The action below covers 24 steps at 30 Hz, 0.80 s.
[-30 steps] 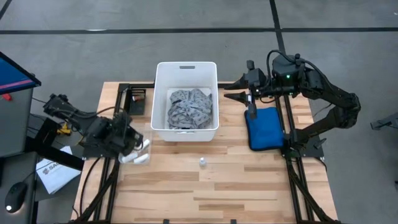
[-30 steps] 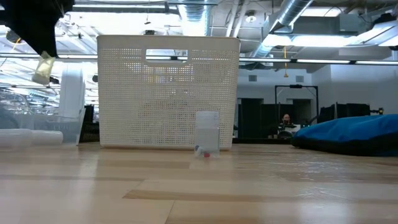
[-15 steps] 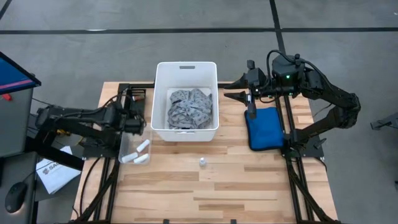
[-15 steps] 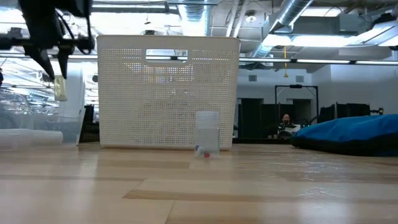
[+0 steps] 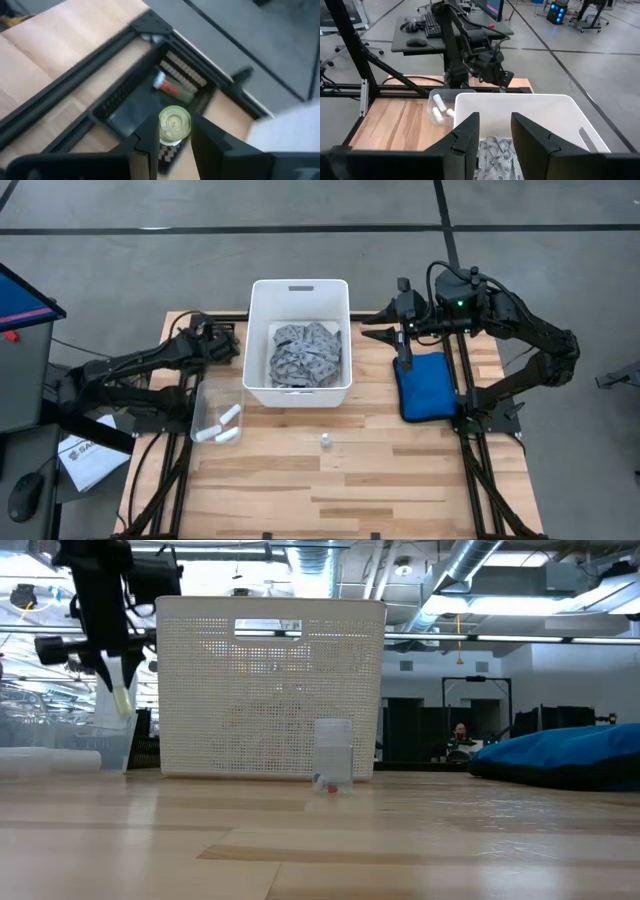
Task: Pick & Place Medicine items
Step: Put the yellow pill bottle into the black bin
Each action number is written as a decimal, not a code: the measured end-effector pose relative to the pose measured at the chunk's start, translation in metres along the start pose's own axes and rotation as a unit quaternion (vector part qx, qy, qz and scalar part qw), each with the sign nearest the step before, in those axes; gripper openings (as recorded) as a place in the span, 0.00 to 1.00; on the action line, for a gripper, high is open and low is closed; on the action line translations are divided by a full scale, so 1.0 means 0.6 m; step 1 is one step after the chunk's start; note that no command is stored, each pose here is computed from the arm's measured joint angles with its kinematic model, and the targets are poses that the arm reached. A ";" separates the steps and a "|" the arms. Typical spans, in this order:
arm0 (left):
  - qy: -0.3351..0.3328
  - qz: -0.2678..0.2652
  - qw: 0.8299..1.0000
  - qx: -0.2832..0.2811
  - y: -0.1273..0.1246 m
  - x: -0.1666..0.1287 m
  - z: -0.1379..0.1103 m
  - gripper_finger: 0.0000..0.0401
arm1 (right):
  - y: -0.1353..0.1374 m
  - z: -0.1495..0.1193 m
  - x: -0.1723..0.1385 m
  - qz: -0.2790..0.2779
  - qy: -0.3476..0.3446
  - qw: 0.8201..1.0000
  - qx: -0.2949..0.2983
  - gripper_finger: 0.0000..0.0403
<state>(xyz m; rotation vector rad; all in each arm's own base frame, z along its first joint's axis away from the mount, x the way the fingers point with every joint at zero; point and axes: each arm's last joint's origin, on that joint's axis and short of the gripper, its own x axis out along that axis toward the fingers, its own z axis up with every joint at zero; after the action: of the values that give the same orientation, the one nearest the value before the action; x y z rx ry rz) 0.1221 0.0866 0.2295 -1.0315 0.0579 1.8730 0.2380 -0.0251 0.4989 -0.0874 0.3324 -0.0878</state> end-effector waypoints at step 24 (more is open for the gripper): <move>-0.038 0.017 0.996 -0.076 -0.018 0.093 -0.007 0.36 | -0.010 -0.004 0.004 -0.011 0.012 1.000 0.005 0.27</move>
<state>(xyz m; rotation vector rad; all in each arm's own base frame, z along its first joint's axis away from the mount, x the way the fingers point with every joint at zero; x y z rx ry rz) 0.1229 0.1305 0.1931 -1.0663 -0.1129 1.9702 0.2390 -0.0313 0.4962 -0.0810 0.3552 -0.1115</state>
